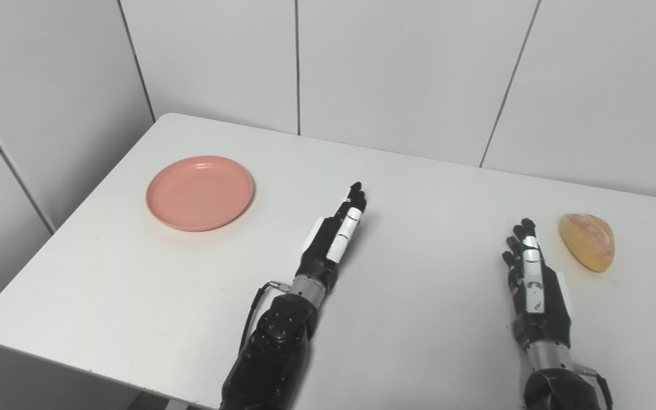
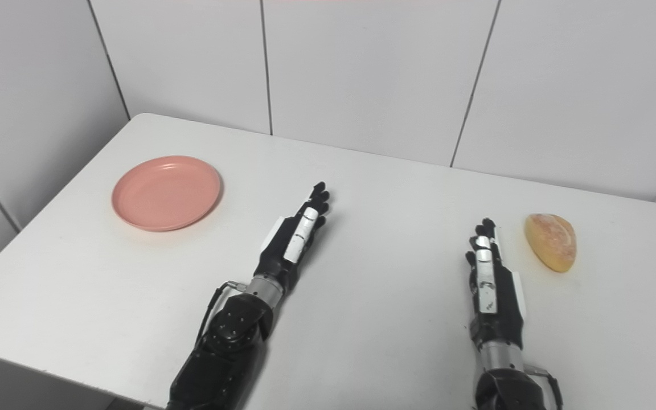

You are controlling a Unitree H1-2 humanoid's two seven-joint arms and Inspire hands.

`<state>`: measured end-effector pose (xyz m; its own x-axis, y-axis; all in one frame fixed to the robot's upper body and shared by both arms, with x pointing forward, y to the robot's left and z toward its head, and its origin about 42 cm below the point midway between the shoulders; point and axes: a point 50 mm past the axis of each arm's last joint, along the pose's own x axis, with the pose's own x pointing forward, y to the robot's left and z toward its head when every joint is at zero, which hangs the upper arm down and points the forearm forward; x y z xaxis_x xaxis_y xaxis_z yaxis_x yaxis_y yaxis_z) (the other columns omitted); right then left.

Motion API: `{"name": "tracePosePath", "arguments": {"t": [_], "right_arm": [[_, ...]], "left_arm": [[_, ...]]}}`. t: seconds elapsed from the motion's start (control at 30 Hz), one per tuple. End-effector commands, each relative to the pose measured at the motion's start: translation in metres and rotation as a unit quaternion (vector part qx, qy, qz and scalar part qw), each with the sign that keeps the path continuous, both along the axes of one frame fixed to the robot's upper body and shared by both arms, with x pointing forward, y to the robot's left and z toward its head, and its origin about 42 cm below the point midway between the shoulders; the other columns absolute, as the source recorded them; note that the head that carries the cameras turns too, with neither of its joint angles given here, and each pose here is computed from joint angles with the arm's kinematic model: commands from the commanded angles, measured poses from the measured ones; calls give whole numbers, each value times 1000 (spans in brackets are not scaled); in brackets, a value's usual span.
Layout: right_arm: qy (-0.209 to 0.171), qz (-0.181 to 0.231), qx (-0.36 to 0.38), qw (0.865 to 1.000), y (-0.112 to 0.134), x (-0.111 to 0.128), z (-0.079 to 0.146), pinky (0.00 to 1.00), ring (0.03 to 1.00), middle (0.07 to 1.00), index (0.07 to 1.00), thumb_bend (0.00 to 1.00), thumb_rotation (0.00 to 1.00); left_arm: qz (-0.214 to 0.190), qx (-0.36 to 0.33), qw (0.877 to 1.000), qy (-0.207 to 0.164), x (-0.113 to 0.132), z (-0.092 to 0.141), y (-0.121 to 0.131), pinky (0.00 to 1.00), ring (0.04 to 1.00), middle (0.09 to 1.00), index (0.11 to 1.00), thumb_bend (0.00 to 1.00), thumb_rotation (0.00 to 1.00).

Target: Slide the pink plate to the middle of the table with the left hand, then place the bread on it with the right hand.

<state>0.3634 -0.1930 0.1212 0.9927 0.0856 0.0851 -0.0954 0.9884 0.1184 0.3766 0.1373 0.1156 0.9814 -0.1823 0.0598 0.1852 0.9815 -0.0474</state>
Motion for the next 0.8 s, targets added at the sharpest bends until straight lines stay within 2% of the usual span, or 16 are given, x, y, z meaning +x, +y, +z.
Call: {"name": "tracePosePath", "arguments": {"t": [0.0, 0.1, 0.27, 0.5, 0.6, 0.67, 0.77], "right_arm": [[-31, 1, 5, 999, -5, 6, 7, 1000, 1000, 1000, 1000, 735, 945], [-25, 2, 8, 1000, -7, 6, 6, 1000, 1000, 1000, 1000, 762, 934], [-17, -1, 4, 1000, -8, 4, 7, 1000, 1000, 1000, 1000, 779, 934], [-18, -2, 1, 1000, -10, 5, 6, 1000, 1000, 1000, 1000, 780, 938], [-15, -3, 1, 1000, -9, 5, 7, 1000, 1000, 1000, 1000, 792, 937], [-17, -3, 3, 1000, -9, 5, 8, 1000, 1000, 1000, 1000, 783, 936], [-19, -4, 7, 1000, -9, 6, 8, 1000, 1000, 1000, 1000, 777, 928]], "left_arm": [[-7, -8, 999, -37, 7, 15, -14, 1000, 1000, 1000, 1000, 584, 1000], [-2, 1, 999, -43, 9, 17, -13, 1000, 1000, 1000, 1000, 579, 1000], [17, 10, 999, -49, 13, 22, -8, 1000, 1000, 998, 996, 642, 1000], [56, -9, 997, -59, 19, 42, 10, 1000, 1000, 980, 980, 640, 1000], [69, -37, 994, -70, 26, 54, 21, 1000, 1000, 989, 991, 634, 1000], [93, -69, 990, -76, 32, 66, 30, 1000, 993, 974, 975, 694, 1000], [117, -90, 986, -82, 39, 76, 44, 1000, 974, 956, 960, 709, 1000]]}}
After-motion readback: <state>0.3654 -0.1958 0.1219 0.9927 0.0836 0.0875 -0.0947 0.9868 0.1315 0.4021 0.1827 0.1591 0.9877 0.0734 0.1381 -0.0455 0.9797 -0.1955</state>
